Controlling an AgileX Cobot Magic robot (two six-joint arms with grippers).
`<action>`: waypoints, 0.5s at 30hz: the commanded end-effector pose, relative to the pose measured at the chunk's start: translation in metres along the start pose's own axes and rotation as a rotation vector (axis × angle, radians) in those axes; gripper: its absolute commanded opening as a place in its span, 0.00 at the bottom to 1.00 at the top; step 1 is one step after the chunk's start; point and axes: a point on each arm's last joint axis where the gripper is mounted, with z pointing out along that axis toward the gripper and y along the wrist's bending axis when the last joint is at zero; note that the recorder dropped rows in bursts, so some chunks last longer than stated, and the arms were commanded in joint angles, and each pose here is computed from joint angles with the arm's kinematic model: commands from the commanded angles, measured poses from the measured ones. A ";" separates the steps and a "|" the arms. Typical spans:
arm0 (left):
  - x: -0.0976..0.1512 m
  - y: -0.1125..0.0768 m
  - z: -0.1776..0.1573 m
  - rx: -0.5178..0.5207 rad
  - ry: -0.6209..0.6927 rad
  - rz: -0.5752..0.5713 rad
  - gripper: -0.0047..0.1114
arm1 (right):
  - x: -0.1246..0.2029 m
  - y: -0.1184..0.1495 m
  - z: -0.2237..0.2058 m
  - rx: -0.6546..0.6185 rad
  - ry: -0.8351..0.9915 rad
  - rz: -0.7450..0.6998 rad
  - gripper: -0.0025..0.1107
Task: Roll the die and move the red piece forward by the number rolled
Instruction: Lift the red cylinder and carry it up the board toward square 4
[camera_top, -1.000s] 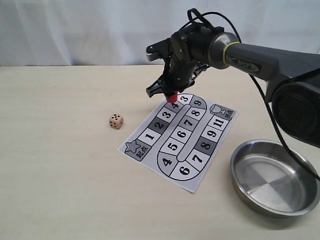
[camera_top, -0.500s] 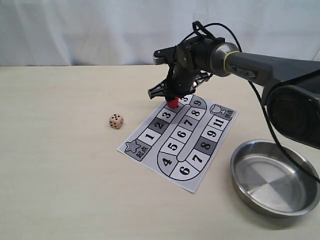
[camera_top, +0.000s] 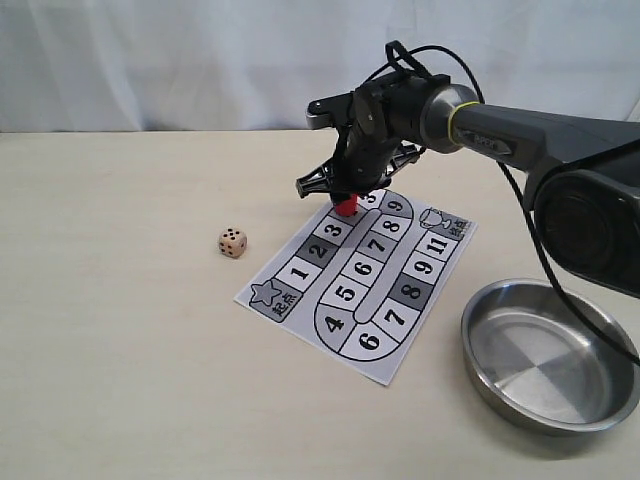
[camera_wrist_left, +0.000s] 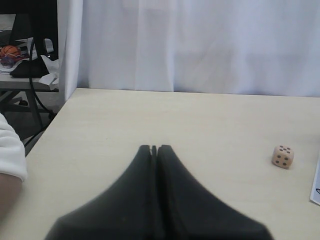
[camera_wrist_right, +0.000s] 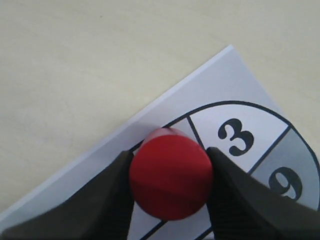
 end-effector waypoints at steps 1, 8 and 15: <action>-0.001 0.000 0.000 0.001 -0.011 -0.004 0.04 | -0.008 -0.011 -0.013 0.006 -0.043 0.037 0.06; -0.001 0.000 0.000 0.001 -0.011 -0.004 0.04 | -0.017 -0.039 -0.032 0.019 -0.081 0.128 0.06; -0.001 0.000 0.000 0.001 -0.011 -0.004 0.04 | -0.005 -0.050 -0.004 -0.012 -0.028 0.197 0.06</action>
